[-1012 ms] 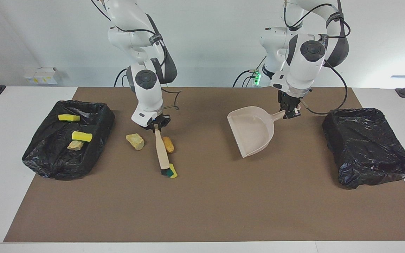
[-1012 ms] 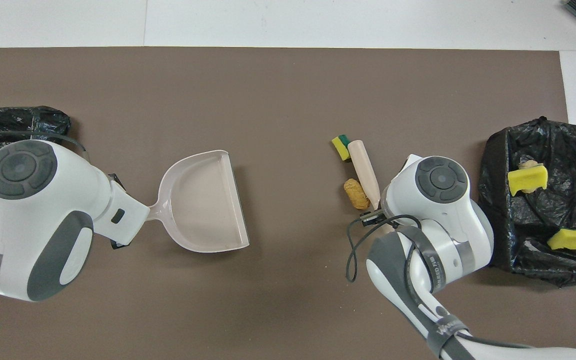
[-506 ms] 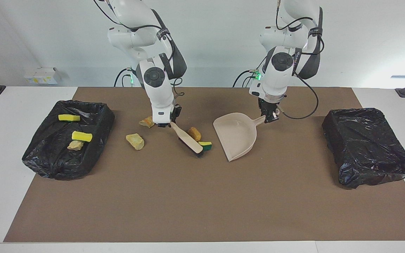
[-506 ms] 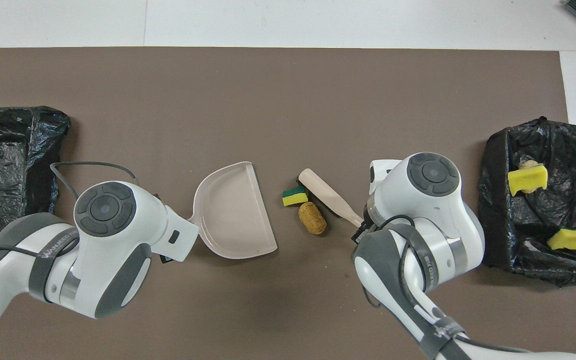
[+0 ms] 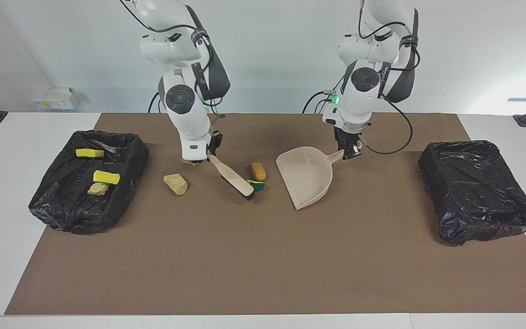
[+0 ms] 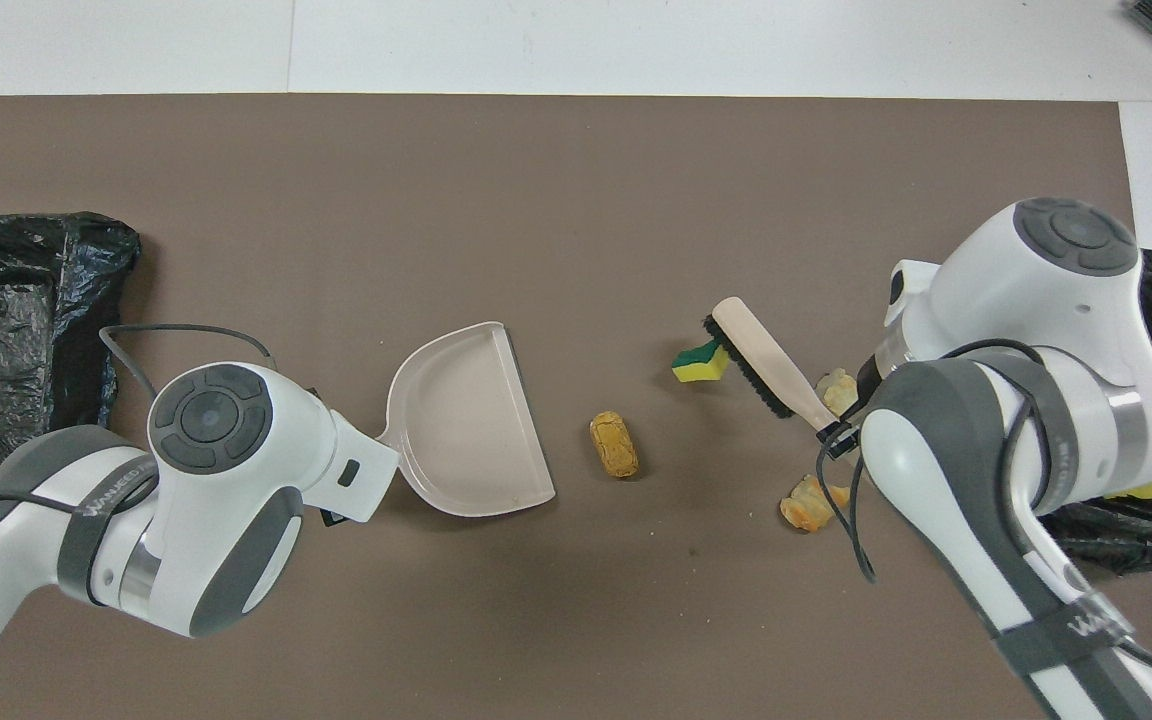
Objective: Sweep and dump trash in bin
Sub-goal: 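Sweep the far bread and sponge toward the dustpan with the right gripper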
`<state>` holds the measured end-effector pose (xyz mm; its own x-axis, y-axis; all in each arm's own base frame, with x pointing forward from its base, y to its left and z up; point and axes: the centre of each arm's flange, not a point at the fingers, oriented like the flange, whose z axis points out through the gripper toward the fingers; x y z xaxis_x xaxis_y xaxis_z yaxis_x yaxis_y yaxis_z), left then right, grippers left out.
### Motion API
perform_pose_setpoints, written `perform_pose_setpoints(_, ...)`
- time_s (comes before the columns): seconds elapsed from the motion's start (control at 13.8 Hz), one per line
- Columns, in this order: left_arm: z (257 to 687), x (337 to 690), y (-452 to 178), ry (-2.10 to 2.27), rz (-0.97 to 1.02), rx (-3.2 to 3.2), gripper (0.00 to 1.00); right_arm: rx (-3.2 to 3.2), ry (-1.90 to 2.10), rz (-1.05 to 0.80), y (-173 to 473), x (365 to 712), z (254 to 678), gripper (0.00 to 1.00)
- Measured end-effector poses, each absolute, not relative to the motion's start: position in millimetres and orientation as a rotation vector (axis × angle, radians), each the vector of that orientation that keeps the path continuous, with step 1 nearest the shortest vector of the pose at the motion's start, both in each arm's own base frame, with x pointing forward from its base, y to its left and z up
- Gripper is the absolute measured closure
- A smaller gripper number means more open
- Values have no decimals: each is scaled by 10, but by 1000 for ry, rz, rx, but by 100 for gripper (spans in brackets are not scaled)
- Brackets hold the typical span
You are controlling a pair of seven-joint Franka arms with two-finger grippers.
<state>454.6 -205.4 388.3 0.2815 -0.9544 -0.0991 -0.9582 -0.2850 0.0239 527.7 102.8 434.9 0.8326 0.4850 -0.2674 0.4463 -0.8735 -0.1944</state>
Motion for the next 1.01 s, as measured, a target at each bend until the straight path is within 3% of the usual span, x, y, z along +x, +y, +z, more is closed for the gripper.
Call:
perform_pose_setpoints(0.51,3885,4550,-2052,1848,141,-2487,68,-2978,-314,633,493,4806,4148,75)
perform_pose_setpoints(1.01,3888,4559,-2042,1839,135,-2493,68,-3073,31,462,176,4583,3935,75)
